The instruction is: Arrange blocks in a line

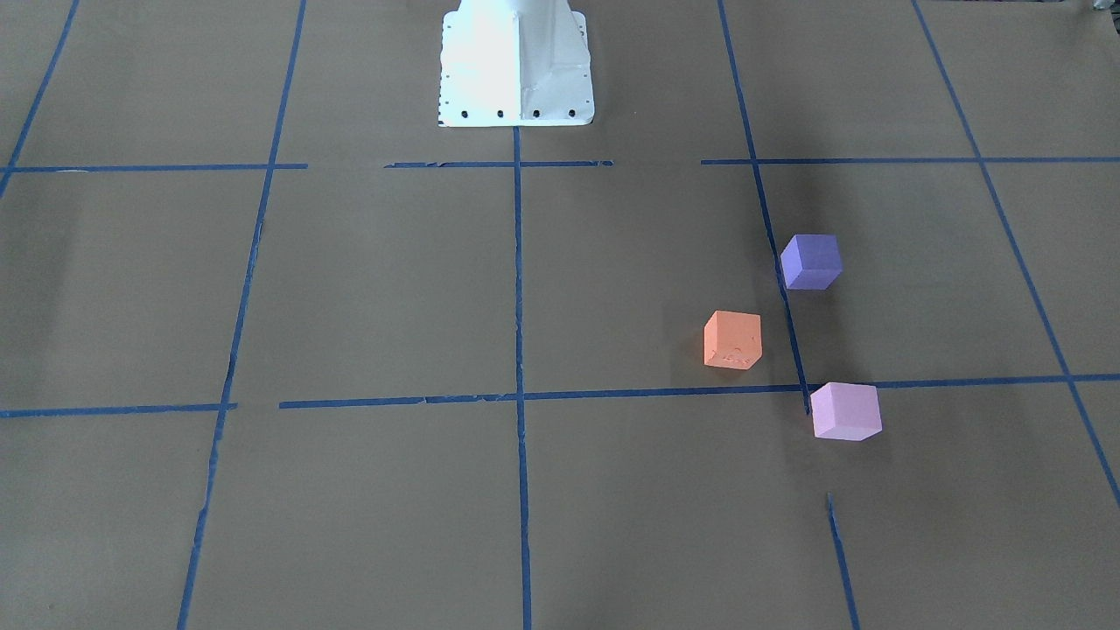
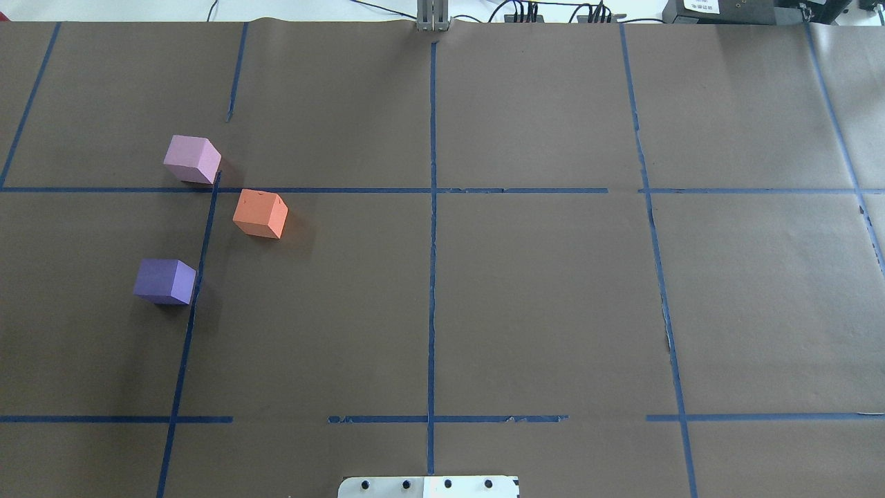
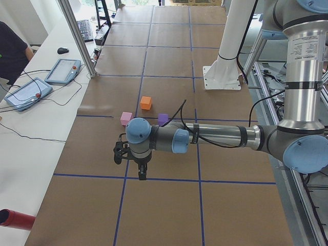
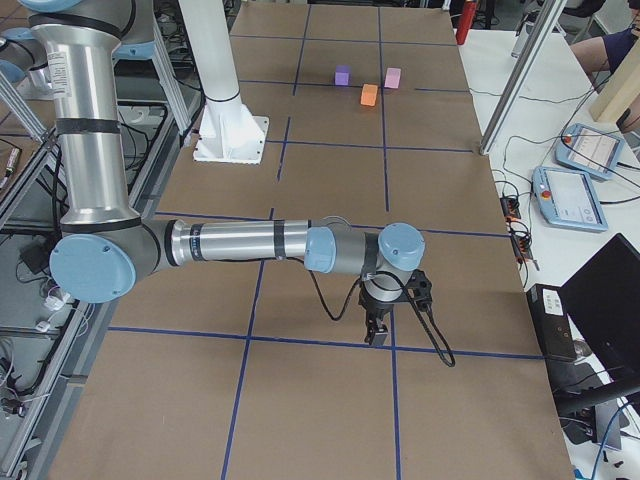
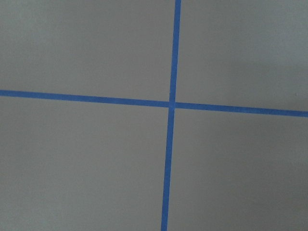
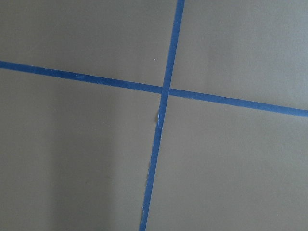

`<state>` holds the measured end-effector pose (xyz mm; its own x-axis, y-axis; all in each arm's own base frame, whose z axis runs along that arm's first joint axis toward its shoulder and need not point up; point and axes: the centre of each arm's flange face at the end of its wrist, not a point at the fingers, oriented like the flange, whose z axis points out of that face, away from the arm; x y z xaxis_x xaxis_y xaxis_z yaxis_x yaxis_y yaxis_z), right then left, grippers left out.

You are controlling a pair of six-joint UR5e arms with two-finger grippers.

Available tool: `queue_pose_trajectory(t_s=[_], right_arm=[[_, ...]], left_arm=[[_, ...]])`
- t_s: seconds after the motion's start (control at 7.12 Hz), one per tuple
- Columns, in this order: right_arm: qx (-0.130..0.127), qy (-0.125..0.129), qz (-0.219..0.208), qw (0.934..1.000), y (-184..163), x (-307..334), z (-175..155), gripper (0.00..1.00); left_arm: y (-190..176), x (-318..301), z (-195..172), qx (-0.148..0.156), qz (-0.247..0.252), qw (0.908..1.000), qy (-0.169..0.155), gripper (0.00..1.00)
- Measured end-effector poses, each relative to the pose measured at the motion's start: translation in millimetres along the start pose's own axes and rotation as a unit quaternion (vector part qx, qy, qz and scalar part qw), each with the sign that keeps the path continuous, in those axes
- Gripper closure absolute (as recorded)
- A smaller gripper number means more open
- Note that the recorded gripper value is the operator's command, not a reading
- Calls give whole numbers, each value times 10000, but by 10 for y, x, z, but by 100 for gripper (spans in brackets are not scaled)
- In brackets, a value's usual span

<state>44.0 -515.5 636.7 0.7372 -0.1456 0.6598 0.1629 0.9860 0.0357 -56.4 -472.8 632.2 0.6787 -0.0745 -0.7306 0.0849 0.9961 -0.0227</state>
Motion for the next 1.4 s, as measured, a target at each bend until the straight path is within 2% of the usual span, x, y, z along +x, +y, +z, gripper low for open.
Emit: queue_pose_trajectory(t_s=[0.98,1.4], right_arm=[[0,0,0,10000,0,0,0,0],[0,0,0,10000,0,0,0,0]], left_arm=[[9,-6,38,-37,-9,10000,-3,0],[-222,425,64,-46,389,9992,34,0]])
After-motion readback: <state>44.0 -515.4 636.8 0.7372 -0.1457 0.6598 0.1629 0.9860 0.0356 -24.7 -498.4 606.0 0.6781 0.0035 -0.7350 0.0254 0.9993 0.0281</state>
